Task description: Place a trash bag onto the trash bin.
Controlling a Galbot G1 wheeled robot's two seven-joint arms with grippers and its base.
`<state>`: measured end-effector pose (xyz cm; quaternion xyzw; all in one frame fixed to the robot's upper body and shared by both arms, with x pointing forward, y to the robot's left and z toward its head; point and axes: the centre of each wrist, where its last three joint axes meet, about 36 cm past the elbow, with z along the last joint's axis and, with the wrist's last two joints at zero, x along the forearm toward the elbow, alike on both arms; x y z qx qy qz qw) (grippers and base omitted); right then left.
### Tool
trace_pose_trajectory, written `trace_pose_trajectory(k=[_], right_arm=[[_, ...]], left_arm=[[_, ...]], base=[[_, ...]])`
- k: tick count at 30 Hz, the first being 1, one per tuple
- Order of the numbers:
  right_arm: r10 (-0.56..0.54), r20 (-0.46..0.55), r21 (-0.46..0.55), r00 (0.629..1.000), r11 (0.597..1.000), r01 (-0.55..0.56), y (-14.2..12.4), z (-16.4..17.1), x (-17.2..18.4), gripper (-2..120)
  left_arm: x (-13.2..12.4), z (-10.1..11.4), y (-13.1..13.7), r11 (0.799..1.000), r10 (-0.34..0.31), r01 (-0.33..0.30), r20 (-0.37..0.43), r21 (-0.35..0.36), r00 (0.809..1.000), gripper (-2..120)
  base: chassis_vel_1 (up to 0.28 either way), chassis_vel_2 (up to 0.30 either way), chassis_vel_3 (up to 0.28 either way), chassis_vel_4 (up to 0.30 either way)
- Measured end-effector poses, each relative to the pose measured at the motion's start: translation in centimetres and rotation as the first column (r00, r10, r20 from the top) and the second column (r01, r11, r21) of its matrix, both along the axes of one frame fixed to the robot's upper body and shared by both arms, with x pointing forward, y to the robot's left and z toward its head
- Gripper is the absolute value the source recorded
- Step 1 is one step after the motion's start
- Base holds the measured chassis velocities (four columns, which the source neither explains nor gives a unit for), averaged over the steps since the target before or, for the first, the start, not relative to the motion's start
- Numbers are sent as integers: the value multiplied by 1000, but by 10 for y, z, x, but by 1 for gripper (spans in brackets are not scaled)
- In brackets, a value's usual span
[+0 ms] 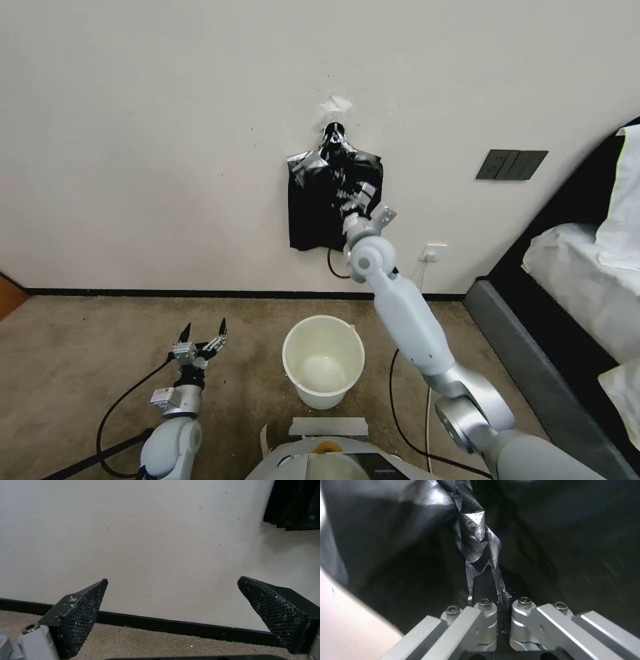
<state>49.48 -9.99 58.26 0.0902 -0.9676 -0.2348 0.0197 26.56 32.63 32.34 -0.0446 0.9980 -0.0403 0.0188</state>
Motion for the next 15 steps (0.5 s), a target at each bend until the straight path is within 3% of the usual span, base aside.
trace_pose_trajectory(k=[8,15], right_arm=[[21,-22,-19,1000,1000,-21,-1,-16,-37,0],[50,-45,-37,998,998,-52,6,-28,-55,0]], left_arm=[[8,5,3,1000,-20,20,14,14,1000,100],[38,42,14,989,-145,147,105,-13,984,100]], base=[[0,0,0,0],[0,0,0,0]])
